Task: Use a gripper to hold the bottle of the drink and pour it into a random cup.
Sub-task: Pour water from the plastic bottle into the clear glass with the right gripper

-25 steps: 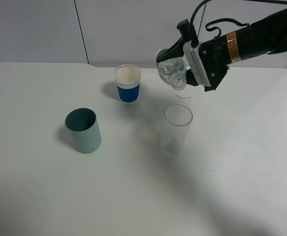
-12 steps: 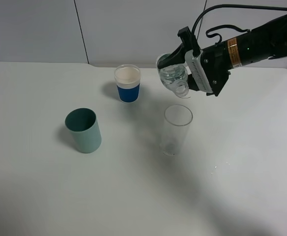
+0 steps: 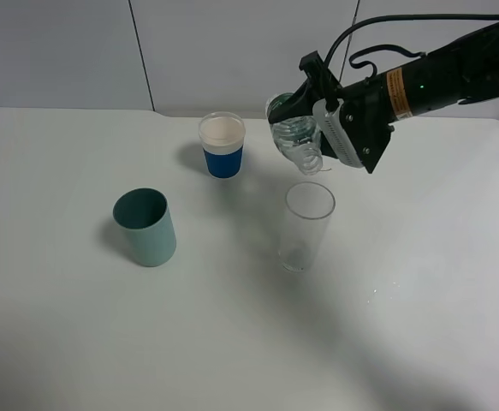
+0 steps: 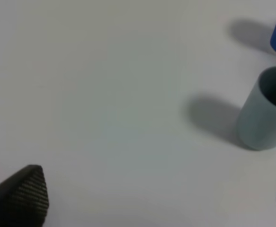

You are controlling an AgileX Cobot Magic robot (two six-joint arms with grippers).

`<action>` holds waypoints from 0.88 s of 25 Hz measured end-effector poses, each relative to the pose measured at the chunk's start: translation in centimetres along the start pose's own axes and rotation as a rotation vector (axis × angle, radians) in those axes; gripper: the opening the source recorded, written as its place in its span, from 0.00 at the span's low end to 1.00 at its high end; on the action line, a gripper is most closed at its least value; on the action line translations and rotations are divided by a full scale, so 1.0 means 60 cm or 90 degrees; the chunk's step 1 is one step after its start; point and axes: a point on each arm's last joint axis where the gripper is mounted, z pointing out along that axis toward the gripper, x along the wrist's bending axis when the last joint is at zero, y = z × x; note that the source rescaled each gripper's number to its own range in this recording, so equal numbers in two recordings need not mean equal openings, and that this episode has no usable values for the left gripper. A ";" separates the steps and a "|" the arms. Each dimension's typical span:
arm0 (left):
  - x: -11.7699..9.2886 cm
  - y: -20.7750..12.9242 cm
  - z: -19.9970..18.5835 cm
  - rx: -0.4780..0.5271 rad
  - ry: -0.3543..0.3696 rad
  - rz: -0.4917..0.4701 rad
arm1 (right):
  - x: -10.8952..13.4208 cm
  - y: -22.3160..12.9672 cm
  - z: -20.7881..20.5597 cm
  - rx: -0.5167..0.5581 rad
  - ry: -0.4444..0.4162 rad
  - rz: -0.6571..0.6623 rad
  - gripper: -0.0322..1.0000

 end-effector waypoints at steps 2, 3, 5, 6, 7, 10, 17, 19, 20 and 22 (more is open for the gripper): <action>0.000 0.000 0.000 0.000 0.000 0.000 | -0.002 0.003 0.003 -0.003 0.000 -0.006 0.04; 0.000 0.000 0.000 0.000 0.000 0.000 | -0.002 0.004 0.004 -0.003 0.001 -0.008 0.04; 0.000 0.000 0.000 0.000 0.000 0.000 | -0.003 0.004 0.005 -0.003 0.001 -0.009 0.04; 0.000 0.000 0.000 0.000 0.000 0.000 | -0.003 0.004 0.005 -0.003 0.001 -0.013 0.04; 0.000 0.000 0.000 0.000 0.000 0.000 | -0.003 0.004 0.005 -0.003 0.001 -0.016 0.04; 0.000 0.000 0.000 0.000 0.000 0.000 | -0.009 0.005 0.001 0.003 -0.001 -0.036 0.04; 0.000 0.000 0.000 0.000 0.000 0.000 | -0.015 0.006 -0.003 0.007 -0.004 -0.064 0.04; 0.000 0.000 0.000 0.000 0.000 0.000 | -0.015 0.006 -0.003 0.007 -0.004 -0.070 0.04; 0.000 0.000 0.000 0.000 0.000 0.000 | -0.016 0.007 -0.002 0.007 -0.004 -0.072 0.04; 0.000 0.000 0.000 0.000 0.000 0.000 | -0.018 0.010 0.001 0.003 -0.004 -0.076 0.04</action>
